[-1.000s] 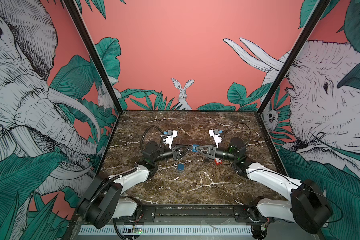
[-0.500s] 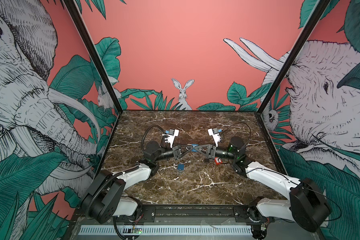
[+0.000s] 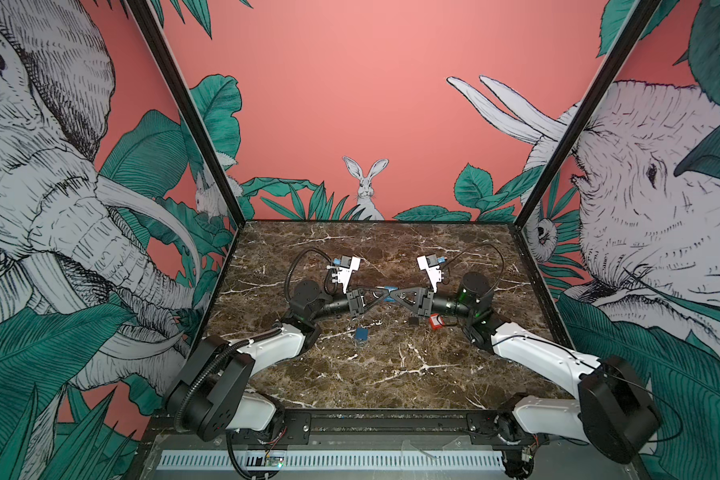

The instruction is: Lock with the key

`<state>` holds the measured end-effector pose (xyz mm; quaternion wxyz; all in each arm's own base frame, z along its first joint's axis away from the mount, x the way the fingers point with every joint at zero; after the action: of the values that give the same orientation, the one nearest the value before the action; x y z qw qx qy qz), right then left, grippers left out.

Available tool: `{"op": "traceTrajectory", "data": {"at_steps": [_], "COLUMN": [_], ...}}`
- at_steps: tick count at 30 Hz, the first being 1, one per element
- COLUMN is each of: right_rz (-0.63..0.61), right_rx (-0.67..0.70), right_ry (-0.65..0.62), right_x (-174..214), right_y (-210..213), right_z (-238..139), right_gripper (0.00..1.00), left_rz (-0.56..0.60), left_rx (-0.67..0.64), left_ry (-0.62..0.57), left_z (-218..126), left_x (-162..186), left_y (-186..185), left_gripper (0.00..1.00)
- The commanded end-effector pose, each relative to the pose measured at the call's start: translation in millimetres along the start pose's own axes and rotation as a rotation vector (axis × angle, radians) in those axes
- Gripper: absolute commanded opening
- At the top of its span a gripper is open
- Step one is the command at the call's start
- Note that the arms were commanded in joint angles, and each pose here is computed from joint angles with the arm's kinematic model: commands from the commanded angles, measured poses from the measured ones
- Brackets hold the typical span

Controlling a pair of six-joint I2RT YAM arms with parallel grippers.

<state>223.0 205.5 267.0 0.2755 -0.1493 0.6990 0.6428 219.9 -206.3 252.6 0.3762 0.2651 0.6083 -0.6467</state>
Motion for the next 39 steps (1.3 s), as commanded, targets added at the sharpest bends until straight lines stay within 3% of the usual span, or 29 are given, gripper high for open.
{"op": "traceTrajectory", "data": {"at_steps": [1,4,7,9,13,21,39], "right_rz": [-0.057,-0.047,-0.014,-0.002,0.016,0.03,0.018], "right_rx": [-0.015,0.011,0.061,0.071,0.092,0.075,0.002], "right_ry": [-0.019,-0.038,-0.051,-0.069,-0.109,-0.102,-0.07], "right_x": [-8.1,-10.0,-11.5,-13.0,-15.5,-10.3,-8.7], "right_y": [9.6,7.6,2.6,2.2,3.2,9.4,13.8], "right_z": [7.5,7.2,4.5,0.4,-16.4,-32.2,-30.7], "right_gripper": [0.0,0.01,0.25,0.36,0.45,0.42,0.27], "left_rz": [0.051,0.033,0.015,0.007,0.002,0.007,-0.019], "left_rx": [0.111,0.091,0.059,0.039,0.013,0.028,0.07], "left_ry": [0.026,0.011,-0.014,-0.032,-0.079,-0.086,-0.102], "left_z": [12.7,12.4,11.0,8.8,0.3,-0.7,2.0], "left_x": [-2.5,-2.4,-1.8,-2.3,-6.7,-10.7,-14.6], "left_y": [-18.8,-16.6,-13.6,-11.6,-9.0,-11.6,-12.5], "left_gripper": [0.0,0.0,0.0,0.0,0.0,0.0,0.0]}}
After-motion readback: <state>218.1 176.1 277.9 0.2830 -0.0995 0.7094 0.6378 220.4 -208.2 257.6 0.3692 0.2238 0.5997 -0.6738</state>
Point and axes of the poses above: each gripper's point midway between its finger pads, its own z axis out along the fingers, its own y axis along the line the jaws close on, x = y × z, the point moved 10 cm from there along -z, back along the fingers, and after that the axes turned 10 degrees about z, right-handed, at the moved point
